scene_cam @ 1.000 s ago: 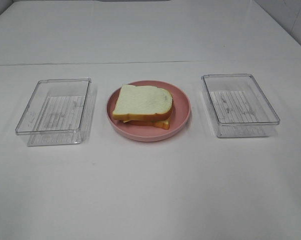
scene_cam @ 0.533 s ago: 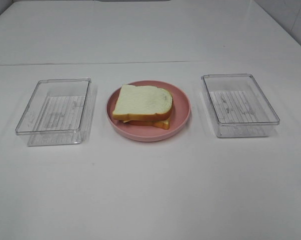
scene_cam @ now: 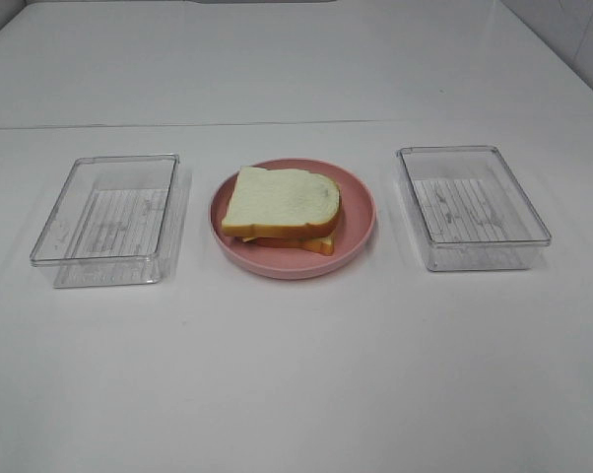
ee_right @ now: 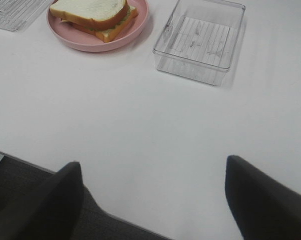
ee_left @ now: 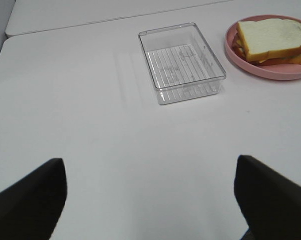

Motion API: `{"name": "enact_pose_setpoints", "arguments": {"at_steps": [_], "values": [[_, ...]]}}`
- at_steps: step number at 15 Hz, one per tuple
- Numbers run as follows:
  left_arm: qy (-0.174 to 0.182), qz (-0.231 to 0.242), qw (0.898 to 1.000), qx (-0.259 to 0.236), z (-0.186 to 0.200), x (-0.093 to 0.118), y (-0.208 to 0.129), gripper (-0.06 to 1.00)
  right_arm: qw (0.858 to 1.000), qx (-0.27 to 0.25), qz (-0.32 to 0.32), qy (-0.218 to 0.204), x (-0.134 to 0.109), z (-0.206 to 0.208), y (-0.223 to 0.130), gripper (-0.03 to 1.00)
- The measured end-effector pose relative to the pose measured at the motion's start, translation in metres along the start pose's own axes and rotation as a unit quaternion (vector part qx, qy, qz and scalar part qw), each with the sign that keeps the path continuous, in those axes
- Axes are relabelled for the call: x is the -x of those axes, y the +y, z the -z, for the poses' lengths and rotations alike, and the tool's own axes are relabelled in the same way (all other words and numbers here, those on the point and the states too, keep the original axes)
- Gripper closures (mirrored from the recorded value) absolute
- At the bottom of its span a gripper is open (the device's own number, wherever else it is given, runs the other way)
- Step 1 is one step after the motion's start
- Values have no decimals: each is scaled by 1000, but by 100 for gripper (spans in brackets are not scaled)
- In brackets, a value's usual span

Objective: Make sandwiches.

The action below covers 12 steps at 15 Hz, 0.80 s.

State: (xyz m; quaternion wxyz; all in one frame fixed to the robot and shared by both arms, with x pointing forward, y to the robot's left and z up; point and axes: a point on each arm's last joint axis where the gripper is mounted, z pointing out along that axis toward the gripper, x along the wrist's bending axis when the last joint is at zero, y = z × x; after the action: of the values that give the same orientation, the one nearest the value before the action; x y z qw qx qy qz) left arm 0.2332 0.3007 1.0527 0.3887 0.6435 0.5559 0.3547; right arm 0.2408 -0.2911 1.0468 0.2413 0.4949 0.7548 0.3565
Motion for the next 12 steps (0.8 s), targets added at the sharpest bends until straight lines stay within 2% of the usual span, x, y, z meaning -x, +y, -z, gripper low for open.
{"name": "enact_pose_setpoints", "arguments": {"at_steps": [12], "values": [[0,-2,1000,0,0,0,0,9,1000,-1,0,-4,0,0,0,23]]}}
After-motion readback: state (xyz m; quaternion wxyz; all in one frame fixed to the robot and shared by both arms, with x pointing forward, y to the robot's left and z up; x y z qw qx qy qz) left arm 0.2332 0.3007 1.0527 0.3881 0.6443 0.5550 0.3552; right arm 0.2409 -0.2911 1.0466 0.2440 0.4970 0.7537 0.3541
